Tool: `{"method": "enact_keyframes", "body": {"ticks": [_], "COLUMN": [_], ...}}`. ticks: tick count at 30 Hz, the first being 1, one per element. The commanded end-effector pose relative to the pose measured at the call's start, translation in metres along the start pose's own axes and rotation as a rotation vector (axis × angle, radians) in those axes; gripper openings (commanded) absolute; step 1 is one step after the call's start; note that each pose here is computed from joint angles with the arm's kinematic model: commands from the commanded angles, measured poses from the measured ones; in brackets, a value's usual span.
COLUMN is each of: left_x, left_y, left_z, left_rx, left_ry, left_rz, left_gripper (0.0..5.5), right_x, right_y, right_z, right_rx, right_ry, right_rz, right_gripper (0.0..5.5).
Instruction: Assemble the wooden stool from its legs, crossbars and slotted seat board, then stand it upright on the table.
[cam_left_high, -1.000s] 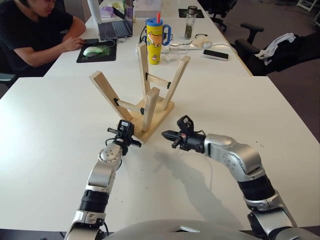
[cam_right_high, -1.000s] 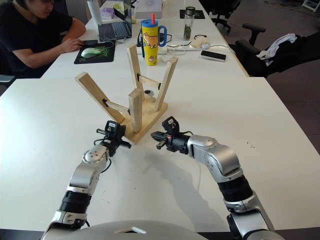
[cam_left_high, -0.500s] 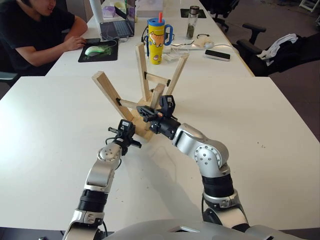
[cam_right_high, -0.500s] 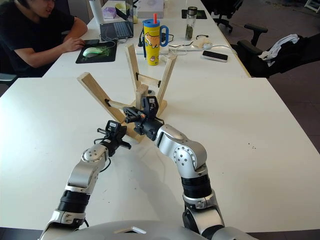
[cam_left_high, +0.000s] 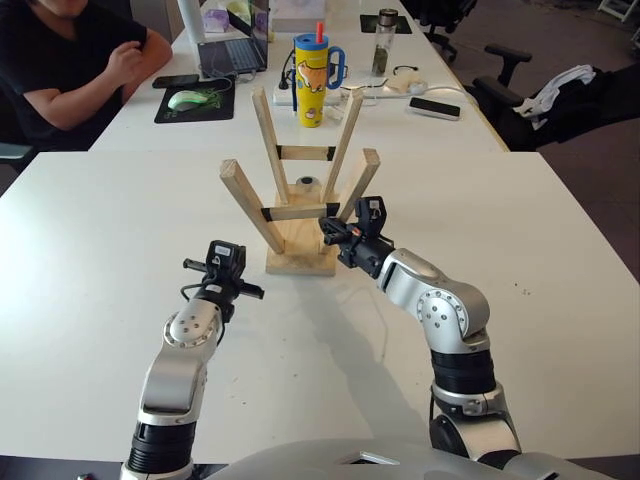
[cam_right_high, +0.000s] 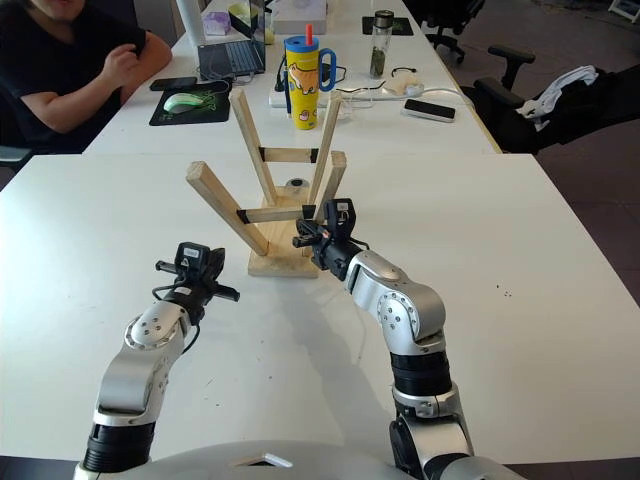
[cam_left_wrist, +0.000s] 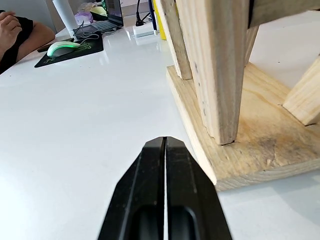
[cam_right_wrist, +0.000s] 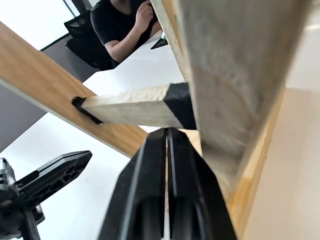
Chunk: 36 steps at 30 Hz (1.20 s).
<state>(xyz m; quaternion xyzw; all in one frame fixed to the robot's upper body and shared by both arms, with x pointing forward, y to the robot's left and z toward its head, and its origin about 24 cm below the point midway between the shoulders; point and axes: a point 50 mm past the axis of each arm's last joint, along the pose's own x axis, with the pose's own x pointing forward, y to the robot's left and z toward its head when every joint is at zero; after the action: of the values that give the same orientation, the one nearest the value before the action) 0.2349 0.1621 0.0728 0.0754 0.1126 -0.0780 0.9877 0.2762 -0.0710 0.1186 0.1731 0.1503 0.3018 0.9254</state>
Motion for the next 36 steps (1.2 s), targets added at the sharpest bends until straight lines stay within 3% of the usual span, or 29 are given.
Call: {"method": "enact_keyframes", "body": {"ticks": [1,4,8,16,21,29,36], "left_x": [-0.005,-0.007,-0.006,0.005,0.007,0.0,-0.006], "left_y": [0.003,0.008,0.013,0.007,0.017,0.026,0.033], "left_z": [0.008,0.017,0.025,0.034,0.052,0.081,0.083], "left_rx": [-0.092,-0.171,-0.2,-0.202,-0.21,-0.204,-0.211], "left_ry": [-0.038,-0.094,-0.139,-0.164,-0.273,-0.474,-0.509], "left_rz": [0.057,0.107,0.138,0.116,0.148,0.235,0.294], "left_gripper": [0.0,0.0,0.0,0.0,0.0,0.0,0.0], "right_x": [-0.016,-0.037,-0.052,-0.056,-0.06,-0.063,-0.061], "right_y": [0.011,-0.007,-0.011,-0.036,-0.049,-0.053,-0.043], "right_z": [-0.008,-0.028,-0.027,-0.002,0.017,0.055,0.076], "right_rx": [-0.024,-0.074,-0.133,-0.216,-0.167,-0.227,-0.293], "right_ry": [0.009,0.048,-0.014,-0.229,-0.378,-0.563,-0.652], "right_rz": [0.04,-0.13,-0.187,-0.421,-0.499,-0.511,-0.457], "right_gripper": [0.02,0.02,0.02,0.02,0.02,0.02,0.02]}}
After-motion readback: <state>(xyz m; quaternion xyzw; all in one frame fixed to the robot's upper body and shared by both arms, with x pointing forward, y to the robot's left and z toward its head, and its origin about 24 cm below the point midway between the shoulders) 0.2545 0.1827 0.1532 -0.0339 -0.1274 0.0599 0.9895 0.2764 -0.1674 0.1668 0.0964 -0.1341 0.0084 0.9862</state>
